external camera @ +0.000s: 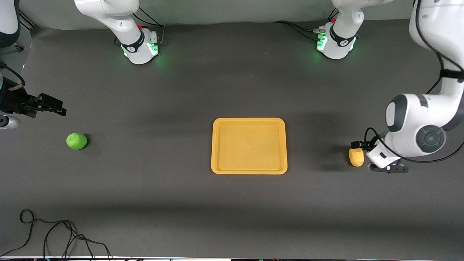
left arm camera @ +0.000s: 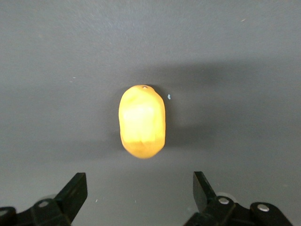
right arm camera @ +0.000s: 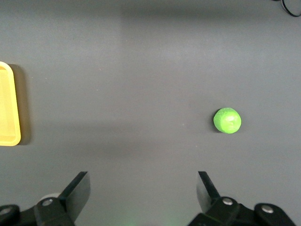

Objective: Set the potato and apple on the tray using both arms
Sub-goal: 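Reach the left gripper down to the yellow potato and grasp it, then carry the potato with the left gripper and lower it onto the tray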

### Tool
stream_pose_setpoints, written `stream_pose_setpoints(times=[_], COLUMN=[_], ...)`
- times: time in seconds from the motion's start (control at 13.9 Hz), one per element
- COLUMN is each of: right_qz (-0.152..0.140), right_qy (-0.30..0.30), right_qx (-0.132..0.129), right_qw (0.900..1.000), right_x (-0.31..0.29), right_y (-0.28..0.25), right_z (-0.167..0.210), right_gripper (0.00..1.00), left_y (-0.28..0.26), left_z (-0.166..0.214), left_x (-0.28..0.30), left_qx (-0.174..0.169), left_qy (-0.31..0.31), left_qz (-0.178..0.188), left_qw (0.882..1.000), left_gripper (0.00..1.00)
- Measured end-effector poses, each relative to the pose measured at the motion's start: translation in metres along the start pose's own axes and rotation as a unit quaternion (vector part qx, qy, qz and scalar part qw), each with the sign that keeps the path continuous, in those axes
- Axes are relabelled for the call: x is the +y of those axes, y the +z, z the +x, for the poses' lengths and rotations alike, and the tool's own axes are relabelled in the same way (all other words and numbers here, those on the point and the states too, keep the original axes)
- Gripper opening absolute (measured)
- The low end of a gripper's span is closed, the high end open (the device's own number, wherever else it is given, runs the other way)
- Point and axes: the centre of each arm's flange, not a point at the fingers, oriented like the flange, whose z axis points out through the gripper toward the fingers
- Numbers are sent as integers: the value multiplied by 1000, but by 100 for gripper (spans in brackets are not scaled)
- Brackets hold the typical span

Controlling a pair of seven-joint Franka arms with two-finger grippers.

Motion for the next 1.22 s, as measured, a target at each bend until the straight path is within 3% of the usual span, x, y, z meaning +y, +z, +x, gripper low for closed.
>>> stream_pose_setpoints(times=[0.5,0.57,0.79,1.22], right_qz=[0,0,0,0], right_qy=[0,0,0,0], right_qx=[1,1,2,2], right_qw=[1000,1000,1000,1000], right_x=[0,0,0,0], right_y=[-1,-1,-1,0], right_z=[0,0,0,1], right_gripper=[100,100,100,100], left_y=[75,86,91,32], left_z=[24,25,26,19], left_x=[-9,-10,-7,-7], left_qx=[26,23,20,-6], left_qy=[-8,-9,-15,-22], left_qz=[-14,-16,-18,-11], left_qw=[1000,1000,1000,1000], left_gripper=[99,96,60,58])
